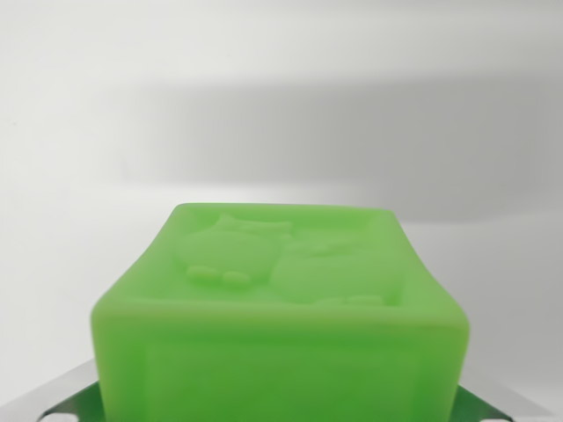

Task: Stack cube

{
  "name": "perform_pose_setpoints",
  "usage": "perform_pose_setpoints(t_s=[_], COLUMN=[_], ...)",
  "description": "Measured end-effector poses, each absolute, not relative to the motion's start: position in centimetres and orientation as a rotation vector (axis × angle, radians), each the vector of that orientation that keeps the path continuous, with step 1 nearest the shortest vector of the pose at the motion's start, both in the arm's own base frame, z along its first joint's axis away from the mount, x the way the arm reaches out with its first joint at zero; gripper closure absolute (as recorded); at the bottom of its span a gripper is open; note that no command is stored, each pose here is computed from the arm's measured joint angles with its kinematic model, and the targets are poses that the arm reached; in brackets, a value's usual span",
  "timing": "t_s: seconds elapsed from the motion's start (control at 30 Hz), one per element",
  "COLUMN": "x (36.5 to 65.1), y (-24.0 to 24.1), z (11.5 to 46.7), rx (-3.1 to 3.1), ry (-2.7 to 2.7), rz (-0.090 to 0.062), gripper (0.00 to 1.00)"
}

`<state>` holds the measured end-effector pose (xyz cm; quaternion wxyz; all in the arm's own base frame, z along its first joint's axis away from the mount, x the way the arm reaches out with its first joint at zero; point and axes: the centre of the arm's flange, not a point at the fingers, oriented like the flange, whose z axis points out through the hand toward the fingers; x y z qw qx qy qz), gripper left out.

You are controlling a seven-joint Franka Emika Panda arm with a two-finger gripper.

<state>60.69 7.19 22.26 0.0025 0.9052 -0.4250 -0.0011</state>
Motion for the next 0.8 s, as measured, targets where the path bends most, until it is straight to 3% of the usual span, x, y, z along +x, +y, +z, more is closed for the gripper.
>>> perform_pose_setpoints(t_s=[0.8], x=[60.3], y=[2.6], z=[22.6], rx=[2.751], ry=[-1.508], rz=[-0.003], gripper=[1.0])
